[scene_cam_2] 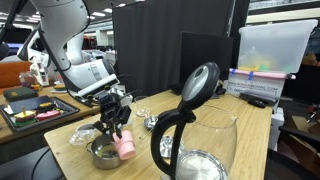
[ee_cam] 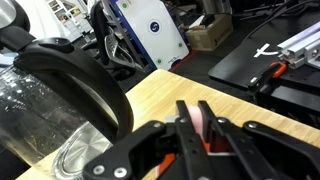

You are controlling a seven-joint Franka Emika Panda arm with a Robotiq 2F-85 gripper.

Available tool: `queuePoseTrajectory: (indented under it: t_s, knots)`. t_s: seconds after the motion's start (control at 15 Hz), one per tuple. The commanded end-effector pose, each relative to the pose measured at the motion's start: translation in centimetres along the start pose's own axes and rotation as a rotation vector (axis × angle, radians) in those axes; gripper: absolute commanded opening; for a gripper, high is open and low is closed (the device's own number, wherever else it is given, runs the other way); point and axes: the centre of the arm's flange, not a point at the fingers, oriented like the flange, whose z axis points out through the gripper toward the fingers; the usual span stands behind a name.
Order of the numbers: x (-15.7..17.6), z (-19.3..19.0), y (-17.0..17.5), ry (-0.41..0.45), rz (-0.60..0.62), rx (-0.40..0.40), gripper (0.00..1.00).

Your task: Pour the contents in the pink mug into the silver bowl

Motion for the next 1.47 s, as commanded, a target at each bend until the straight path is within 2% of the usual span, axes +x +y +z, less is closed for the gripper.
queuePoseTrajectory:
  t_s: [0.0,0.27,0.87,1.13,1.4]
  knots:
    - [-0.7,0.5,0.7,0.079,0.003,0.069,0.04]
    - [-1.4,-0.2,1.7,0.144,0.025,0.117,0.04]
    - [-4.9,-3.0,3.2,0.277,0.099,0.145,0.04]
    - [-5.5,-3.7,3.5,0.444,0.102,0.293,0.04]
    - [-5.7,-2.8,5.7,0.587,0.145,0.448,0.04]
